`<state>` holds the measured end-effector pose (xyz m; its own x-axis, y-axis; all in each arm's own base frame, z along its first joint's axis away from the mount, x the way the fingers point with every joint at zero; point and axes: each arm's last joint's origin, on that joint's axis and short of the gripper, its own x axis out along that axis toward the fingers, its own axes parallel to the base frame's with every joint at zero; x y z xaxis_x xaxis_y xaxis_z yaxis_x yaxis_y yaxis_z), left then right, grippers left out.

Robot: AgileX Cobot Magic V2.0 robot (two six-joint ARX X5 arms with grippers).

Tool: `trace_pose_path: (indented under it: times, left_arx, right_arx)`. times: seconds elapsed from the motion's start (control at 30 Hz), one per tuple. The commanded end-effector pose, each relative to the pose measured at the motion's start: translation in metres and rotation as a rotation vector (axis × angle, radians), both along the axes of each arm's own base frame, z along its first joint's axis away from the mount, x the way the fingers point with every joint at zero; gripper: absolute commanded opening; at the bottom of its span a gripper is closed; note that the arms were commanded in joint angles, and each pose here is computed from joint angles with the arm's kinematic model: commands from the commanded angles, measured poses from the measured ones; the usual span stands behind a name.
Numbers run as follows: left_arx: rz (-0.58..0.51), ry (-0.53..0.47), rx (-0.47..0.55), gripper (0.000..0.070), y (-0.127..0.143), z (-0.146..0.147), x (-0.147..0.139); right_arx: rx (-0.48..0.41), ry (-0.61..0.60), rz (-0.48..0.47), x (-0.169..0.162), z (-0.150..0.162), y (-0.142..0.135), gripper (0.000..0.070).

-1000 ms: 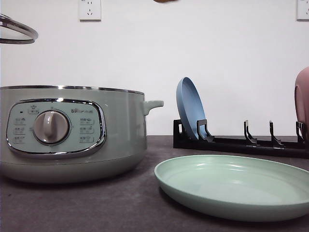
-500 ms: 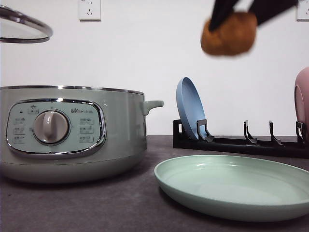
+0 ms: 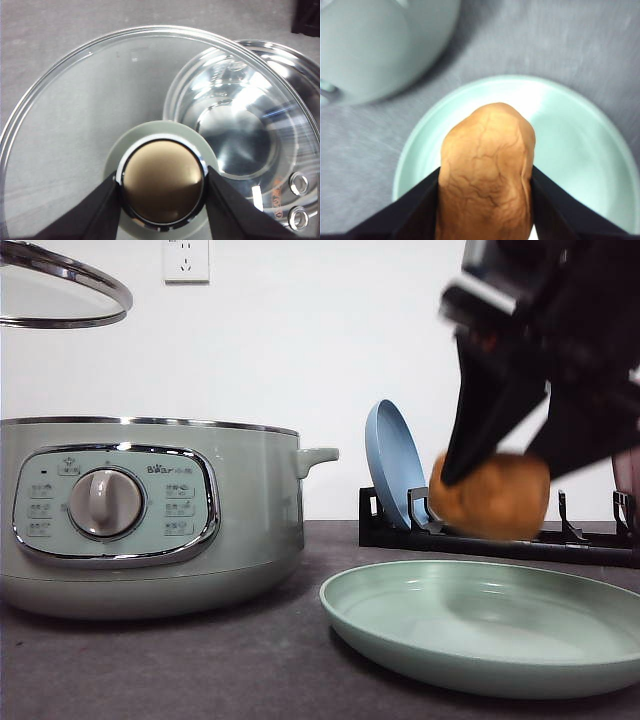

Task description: Transfer potato from steamer to green plate

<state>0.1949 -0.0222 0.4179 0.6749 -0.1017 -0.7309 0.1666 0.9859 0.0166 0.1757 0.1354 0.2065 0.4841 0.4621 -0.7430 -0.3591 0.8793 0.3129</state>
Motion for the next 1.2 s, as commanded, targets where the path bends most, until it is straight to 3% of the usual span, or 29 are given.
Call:
trace_pose_path:
  times: [0.0, 0.4, 0.57, 0.7, 0.8, 0.97, 1.17]
  left_arx:
    - [-0.003, -0.072, -0.020, 0.0001, -0.001, 0.011, -0.001]
    - [-0.032, -0.070, -0.024, 0.0001, -0.006, 0.011, -0.002]
    - [-0.063, -0.068, -0.044, 0.0001, -0.009, 0.011, -0.002]
    - [-0.092, -0.066, -0.057, 0.0001, -0.013, 0.011, -0.003]
    - [-0.108, -0.067, -0.059, 0.0001, -0.017, 0.011, -0.003]
    - [-0.143, -0.068, -0.062, 0.0001, -0.024, 0.010, 0.000]
    - [-0.182, -0.052, -0.064, 0.0001, -0.037, 0.004, 0.013]
  right_arx:
    - [0.013, 0.028, -0.021, 0.003, -0.006, 0.005, 0.0177]
    - [-0.064, 0.120, -0.031, 0.012, -0.036, 0.012, 0.0218]
    - [-0.065, 0.121, -0.032, 0.012, -0.036, 0.012, 0.0410]
    - [-0.056, 0.109, -0.033, 0.012, -0.032, 0.012, 0.0465]
    - [-0.046, 0.063, -0.042, 0.012, -0.022, 0.012, 0.0472]
    - [-0.013, -0.043, -0.058, 0.012, 0.009, 0.010, 0.0569]
    - [-0.001, -0.156, -0.044, 0.005, 0.053, 0.003, 0.0569]
